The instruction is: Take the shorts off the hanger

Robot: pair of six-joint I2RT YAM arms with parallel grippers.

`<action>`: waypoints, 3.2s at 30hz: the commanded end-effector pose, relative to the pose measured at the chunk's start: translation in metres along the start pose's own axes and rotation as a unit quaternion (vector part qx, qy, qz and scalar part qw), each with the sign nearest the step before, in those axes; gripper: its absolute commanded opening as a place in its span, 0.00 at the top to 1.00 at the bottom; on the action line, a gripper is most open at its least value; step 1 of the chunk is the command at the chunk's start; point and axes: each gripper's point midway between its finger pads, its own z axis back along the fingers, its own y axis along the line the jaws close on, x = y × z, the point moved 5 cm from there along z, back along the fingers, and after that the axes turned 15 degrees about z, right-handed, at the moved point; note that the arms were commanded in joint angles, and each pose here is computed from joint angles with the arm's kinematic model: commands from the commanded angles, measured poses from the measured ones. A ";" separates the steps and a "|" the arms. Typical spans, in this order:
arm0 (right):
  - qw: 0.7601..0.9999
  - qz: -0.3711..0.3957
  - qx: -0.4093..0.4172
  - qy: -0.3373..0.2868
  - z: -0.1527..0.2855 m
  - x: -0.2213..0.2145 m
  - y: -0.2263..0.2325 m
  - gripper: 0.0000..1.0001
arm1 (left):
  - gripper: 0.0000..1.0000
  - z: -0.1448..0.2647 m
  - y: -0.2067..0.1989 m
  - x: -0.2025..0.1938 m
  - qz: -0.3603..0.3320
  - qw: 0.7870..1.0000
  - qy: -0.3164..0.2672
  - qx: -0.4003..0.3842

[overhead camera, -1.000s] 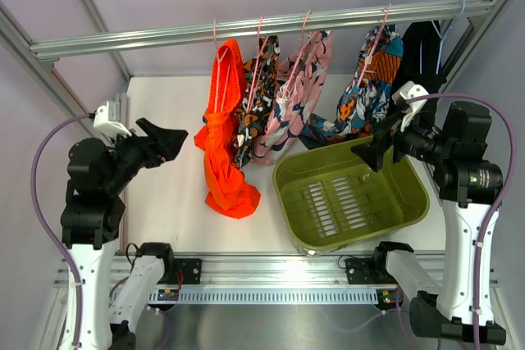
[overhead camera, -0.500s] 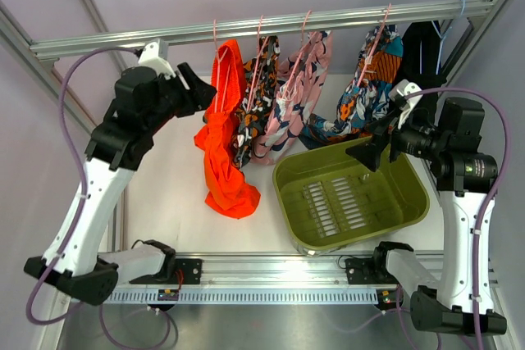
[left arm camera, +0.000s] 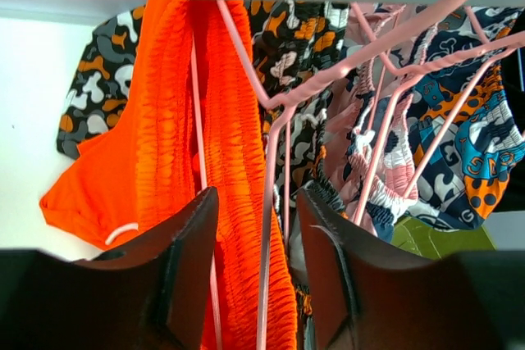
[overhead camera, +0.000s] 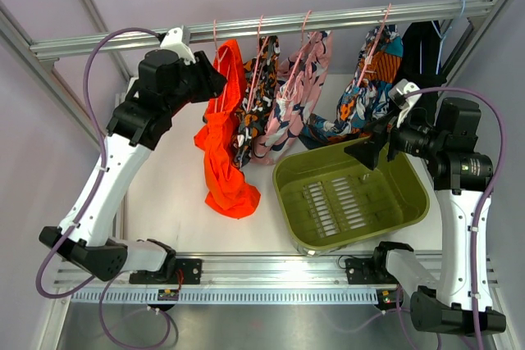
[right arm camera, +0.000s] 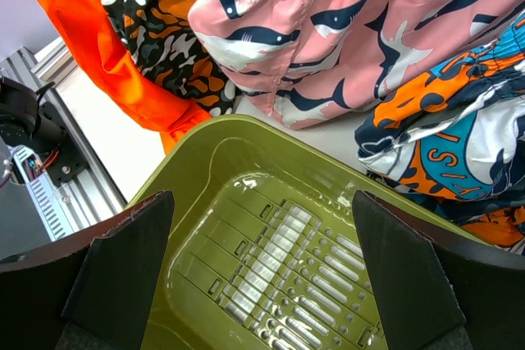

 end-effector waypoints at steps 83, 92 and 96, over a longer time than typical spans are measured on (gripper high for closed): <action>0.999 -0.037 -0.003 0.012 -0.311 0.125 0.155 0.46 | 1.00 0.198 0.045 -0.049 -0.028 0.987 -0.090 -0.133; 0.998 -0.021 -0.061 -0.027 -0.321 0.145 0.115 1.00 | 1.00 0.206 0.049 -0.052 -0.027 0.987 -0.090 -0.133; 0.993 -0.014 -0.109 -0.044 -0.329 0.150 0.075 1.00 | 1.00 0.212 0.051 -0.055 -0.031 0.987 -0.085 -0.134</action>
